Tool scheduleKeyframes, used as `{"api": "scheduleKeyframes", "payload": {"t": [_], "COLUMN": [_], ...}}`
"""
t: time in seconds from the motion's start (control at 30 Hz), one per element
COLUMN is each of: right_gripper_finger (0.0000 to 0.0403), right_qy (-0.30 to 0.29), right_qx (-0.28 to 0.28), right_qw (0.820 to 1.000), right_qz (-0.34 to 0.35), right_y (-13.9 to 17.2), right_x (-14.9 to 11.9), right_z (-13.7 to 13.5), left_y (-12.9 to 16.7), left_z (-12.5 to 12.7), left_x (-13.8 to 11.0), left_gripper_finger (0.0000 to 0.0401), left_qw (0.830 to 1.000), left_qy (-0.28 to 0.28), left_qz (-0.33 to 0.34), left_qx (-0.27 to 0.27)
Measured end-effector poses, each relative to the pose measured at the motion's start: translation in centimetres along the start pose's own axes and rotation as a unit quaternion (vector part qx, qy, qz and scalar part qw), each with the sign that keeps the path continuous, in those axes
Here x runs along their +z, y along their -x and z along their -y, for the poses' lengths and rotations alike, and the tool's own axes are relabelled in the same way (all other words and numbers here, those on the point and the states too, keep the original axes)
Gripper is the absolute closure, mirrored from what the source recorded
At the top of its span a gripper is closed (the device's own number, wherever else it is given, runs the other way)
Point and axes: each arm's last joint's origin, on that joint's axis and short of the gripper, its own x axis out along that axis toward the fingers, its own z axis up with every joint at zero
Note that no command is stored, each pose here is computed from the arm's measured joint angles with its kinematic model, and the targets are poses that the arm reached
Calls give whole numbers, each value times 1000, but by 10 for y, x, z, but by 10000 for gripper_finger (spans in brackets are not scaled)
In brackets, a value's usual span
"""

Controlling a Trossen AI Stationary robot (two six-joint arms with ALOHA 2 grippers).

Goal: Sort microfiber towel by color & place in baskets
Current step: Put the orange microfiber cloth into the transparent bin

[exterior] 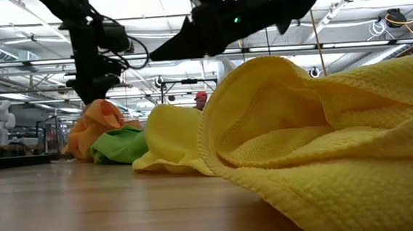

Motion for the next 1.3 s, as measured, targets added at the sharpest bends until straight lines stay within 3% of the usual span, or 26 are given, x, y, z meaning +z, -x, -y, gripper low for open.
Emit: {"api": "scheduleKeyframes", "payload": {"t": [0.23,0.4,0.47,0.57,0.63,0.73,0.93,1.07,1.2,1.3], "right_gripper_finger": [130,147,154,164,169,175,186,191,195,199], "right_qy": [-23,-68,-72,-73,-74,-74,-60,-61,-62,-62], "right_qx": [-63,-80,-79,-75,-73,-75,-54,-39,-30,-21], "right_qw": [993,992,993,994,994,994,996,994,992,990], "right_qz": [93,73,50,30,23,26,-38,-81,-105,-123], "right_y": [-34,-75,-92,-109,-114,-116,-102,-93,-89,-84], "right_x": [-23,-36,-39,-40,-39,-37,-25,-22,-22,-18], "right_z": [18,40,47,53,54,56,60,60,60,58], "left_y": [36,57,65,75,77,72,57,50,35,24], "left_z": [-3,-2,3,19,32,50,76,89,93,94], "left_x": [-22,-36,-42,-51,-56,-65,-82,-89,-91,-92], "left_gripper_finger": [130,125,125,124,124,124,124,125,139,186], "left_qw": [999,996,988,962,949,937,896,865,864,866], "left_qy": [-21,-33,-75,-149,-191,-269,-419,-474,-482,-484], "left_qz": [25,49,62,91,96,104,140,162,141,124], "left_qx": [-21,-62,-116,-210,-232,-199,-54,-35,-5,5]}}
